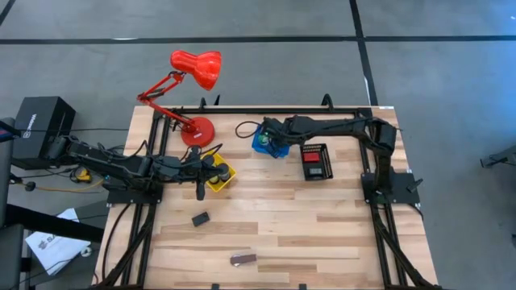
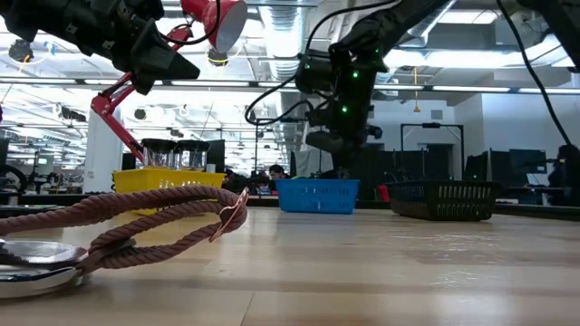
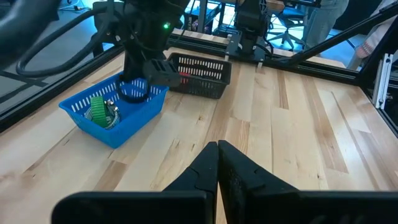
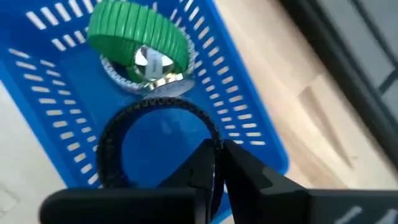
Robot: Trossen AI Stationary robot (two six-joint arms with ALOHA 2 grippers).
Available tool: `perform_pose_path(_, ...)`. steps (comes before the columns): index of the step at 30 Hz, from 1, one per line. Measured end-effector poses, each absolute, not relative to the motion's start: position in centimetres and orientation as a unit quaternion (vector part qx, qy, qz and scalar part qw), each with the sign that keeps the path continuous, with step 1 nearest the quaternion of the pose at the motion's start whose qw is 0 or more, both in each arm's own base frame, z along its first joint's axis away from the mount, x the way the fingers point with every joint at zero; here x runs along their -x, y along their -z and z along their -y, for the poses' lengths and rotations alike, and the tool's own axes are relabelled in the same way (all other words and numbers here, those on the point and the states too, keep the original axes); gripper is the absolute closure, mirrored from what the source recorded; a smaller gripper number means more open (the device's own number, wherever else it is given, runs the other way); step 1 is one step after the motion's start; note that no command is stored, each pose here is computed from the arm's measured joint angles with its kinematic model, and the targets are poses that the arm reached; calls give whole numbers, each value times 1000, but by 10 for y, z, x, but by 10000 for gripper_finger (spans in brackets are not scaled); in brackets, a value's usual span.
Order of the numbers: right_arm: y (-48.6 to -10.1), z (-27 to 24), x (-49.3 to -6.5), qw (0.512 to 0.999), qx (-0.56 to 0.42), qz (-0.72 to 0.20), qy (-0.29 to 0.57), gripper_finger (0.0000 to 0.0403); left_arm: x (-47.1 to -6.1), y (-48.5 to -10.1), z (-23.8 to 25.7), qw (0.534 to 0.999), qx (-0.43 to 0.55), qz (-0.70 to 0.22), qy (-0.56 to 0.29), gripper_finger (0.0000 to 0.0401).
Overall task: Pick & Place Office items
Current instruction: Put the black wrist watch into the blue bin, then adjust the green wrist watch in blue bin
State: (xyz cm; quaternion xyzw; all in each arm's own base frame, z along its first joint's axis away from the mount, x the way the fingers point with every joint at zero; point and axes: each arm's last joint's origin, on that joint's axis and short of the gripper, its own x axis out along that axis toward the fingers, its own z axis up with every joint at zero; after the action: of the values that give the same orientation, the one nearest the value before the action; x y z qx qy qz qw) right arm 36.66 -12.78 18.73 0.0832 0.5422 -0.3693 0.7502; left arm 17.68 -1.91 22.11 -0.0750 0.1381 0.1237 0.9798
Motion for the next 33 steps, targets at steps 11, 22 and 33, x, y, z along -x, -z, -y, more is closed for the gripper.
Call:
perform_pose_path(11, -188, 132, -367, 759, -66, -547, 346, 325, -177, -221, 19, 980, 75, -138, -124, 400)
perform_pose_path(22, -188, 131, -370, 772, -65, -550, 312, 282, -177, -221, 19, 980, 75, -138, -124, 400)
perform_pose_path(33, -197, 127, -391, 831, 73, -499, 234, 224, -177, -221, 19, 980, 75, -138, -124, 400)
